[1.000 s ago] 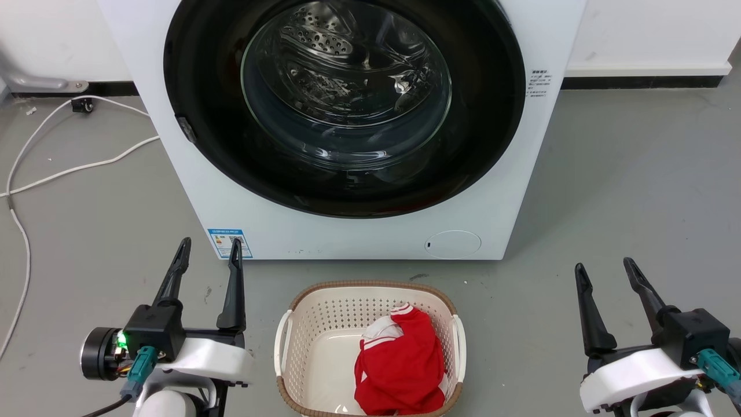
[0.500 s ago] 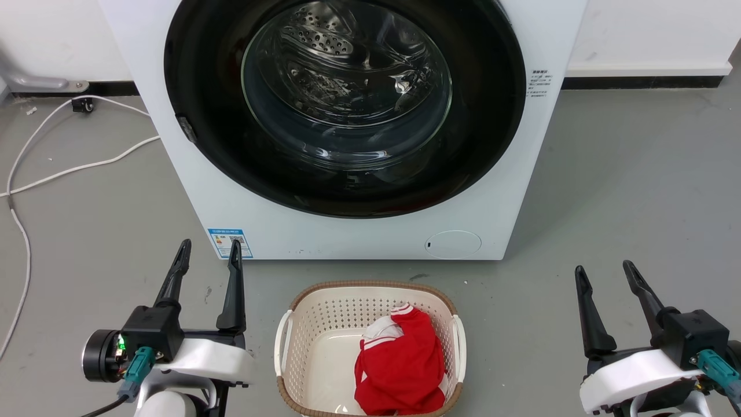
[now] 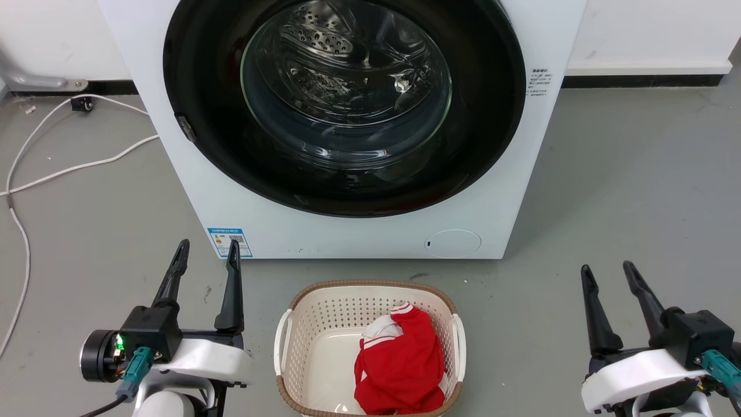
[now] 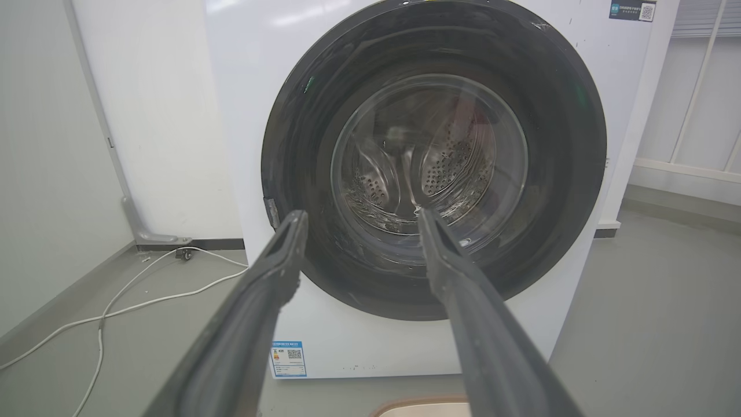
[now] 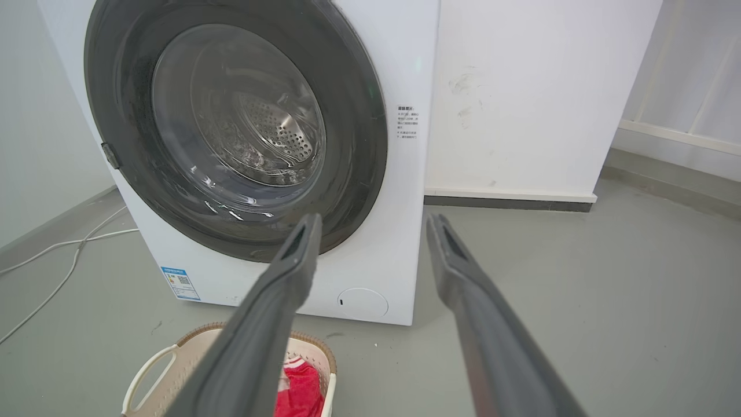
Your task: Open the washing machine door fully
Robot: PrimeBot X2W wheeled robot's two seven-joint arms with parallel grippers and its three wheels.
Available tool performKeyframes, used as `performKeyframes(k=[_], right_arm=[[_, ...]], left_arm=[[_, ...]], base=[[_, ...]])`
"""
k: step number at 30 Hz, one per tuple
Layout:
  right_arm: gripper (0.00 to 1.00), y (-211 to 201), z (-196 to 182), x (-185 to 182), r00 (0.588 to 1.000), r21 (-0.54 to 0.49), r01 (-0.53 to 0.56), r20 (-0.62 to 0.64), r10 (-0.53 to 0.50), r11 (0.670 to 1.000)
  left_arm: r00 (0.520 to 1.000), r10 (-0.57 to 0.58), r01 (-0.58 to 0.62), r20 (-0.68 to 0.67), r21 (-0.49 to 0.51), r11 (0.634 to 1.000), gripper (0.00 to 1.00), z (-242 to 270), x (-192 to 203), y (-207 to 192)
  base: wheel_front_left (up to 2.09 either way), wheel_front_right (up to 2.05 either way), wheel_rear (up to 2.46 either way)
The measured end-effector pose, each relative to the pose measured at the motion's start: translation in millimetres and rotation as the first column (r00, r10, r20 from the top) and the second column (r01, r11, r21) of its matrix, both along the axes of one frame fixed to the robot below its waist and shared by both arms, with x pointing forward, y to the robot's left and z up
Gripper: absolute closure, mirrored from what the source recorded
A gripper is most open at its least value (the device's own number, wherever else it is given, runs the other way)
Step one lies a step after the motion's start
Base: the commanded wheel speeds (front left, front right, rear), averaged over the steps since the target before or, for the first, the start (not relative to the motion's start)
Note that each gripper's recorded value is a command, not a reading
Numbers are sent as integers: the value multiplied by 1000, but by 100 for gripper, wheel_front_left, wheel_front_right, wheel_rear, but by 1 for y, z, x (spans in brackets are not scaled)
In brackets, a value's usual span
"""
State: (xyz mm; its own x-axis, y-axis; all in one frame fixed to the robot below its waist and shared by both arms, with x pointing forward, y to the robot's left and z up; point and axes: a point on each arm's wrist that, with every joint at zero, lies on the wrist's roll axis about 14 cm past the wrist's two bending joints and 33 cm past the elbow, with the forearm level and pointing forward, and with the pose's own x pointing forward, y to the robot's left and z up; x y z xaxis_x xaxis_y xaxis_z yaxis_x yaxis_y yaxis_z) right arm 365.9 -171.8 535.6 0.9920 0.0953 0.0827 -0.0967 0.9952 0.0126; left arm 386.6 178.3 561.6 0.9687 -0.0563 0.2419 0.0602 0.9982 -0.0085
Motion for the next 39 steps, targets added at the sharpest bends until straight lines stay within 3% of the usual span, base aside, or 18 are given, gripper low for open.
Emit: performKeyframes(k=[1,7,10,11,12,14,17,18,20,23,27,30,33,35,39], right_arm=[[100,0,0,0,1000,4,0,2,0,1000],[100,-4,5,0,1000,42,9,28,-10,999],[100,-9,16,1,997,133,18,73,-28,991],[100,-11,21,2,995,177,18,94,-35,984],[100,-14,25,3,993,286,14,107,-46,958],[100,-19,28,3,990,314,21,127,-64,949],[100,-31,39,6,982,431,26,160,-104,902],[100,-35,41,7,979,509,19,165,-120,860],[100,-43,45,10,973,587,16,176,-146,809],[100,-58,53,18,963,721,-1,187,-194,693],[100,-75,63,35,956,876,-59,187,-225,479],[100,-86,70,54,957,938,-98,181,-228,334],[100,-94,76,77,962,966,-122,171,-212,229],[100,-98,79,96,970,974,-125,160,-182,192],[100,-99,93,134,982,973,-124,148,-115,193]], left_arm=[[1000,-2,2,0,1,1000,0,0,0,0],[1000,-4,4,-3,0,1000,0,-1,0,0],[1000,-6,6,-4,0,1000,0,-1,1,-1],[1000,-7,7,-4,-1,1000,0,-1,1,-2],[1000,-7,7,-5,-2,1000,0,-2,1,-2],[1000,-6,6,-6,-3,1000,0,-2,2,-2],[1000,-8,8,-8,-4,1000,0,-3,3,-2],[1000,-11,11,-9,-5,1000,0,-3,3,-3],[1000,-11,11,-12,-6,1000,0,-4,4,-3],[1000,-12,12,-15,-4,1000,0,-5,7,-4],[1000,-14,14,-16,-4,1000,0,-6,12,-5],[1000,-15,15,-12,-5,1000,0,-5,18,-5],[1000,-16,15,-12,-4,1000,0,-6,23,-6],[1000,-16,16,-8,-4,1000,0,-5,28,-6],[1000,-22,22,-5,0,1000,0,-5,38,-9]], base=[[0,0,0],[0,0,0],[0,0,0],[0,0,0],[0,0,0],[0,0,0],[0,0,0],[0,0,0],[0,0,0],[0,0,0],[0,0,0],[0,0,0],[0,0,0],[0,0,0],[0,0,0]])
